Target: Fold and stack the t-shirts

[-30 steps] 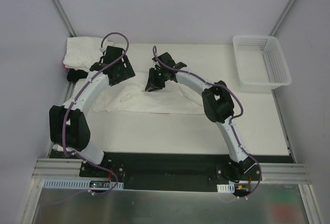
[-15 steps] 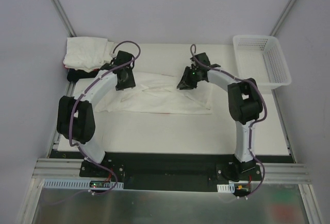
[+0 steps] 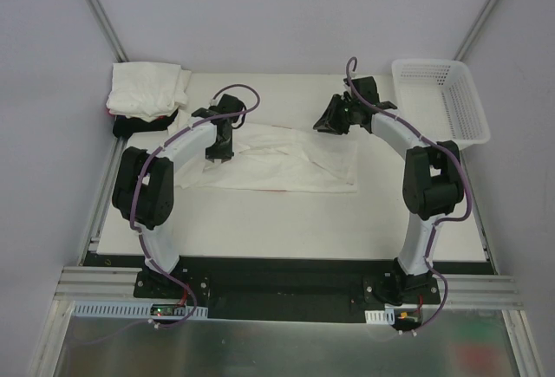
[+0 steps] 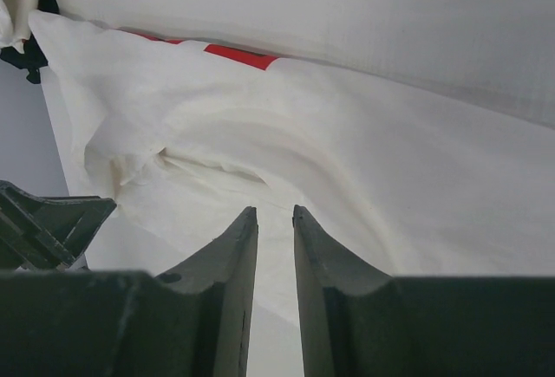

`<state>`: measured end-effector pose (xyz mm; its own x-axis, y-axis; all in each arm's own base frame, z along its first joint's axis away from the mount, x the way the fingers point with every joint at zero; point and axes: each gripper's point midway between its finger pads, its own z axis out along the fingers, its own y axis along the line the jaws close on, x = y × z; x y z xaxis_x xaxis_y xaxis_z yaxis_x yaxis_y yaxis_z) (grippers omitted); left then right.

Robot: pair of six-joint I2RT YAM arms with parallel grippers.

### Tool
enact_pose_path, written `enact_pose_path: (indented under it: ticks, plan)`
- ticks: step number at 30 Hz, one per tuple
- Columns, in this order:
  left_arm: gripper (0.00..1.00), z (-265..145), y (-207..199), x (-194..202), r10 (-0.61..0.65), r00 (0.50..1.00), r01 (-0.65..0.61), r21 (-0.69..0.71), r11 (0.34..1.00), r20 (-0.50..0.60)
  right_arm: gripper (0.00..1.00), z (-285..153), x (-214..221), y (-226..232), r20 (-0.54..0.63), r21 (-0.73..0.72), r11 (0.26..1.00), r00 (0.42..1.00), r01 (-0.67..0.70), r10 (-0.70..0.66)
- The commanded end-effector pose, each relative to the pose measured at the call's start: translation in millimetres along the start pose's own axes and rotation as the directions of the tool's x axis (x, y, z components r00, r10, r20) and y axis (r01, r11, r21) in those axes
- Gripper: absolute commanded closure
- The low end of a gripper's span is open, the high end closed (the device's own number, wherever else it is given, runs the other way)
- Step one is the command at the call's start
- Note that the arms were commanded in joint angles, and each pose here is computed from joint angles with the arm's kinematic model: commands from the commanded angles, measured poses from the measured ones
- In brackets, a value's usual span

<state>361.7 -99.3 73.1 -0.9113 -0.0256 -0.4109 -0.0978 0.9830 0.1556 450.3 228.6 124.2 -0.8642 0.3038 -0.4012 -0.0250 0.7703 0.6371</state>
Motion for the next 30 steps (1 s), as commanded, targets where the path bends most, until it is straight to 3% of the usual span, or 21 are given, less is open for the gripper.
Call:
enact_pose_path:
  ticks: [1, 19, 30]
  plan:
    - [0.71, -10.3, 12.5, -2.1, 0.043, 0.999, -0.043, -0.057, 0.997, 0.007, 0.74, -20.4, -13.3, 7.8, 0.048, -0.032, 0.999, 0.999, 0.017, -0.016]
    - [0.67, 16.2, 24.7, 0.2, 0.088, 0.995, -0.094, -0.176, 0.980, -0.043, 0.74, -36.8, -22.7, 3.8, 0.084, -0.051, 0.999, 0.996, -0.004, 0.008]
    - [0.68, 32.9, 33.9, 1.9, 0.052, 0.995, -0.067, -0.188, 0.980, -0.084, 0.75, -40.8, -25.6, -2.1, 0.095, -0.052, 0.998, 0.995, -0.017, 0.022]
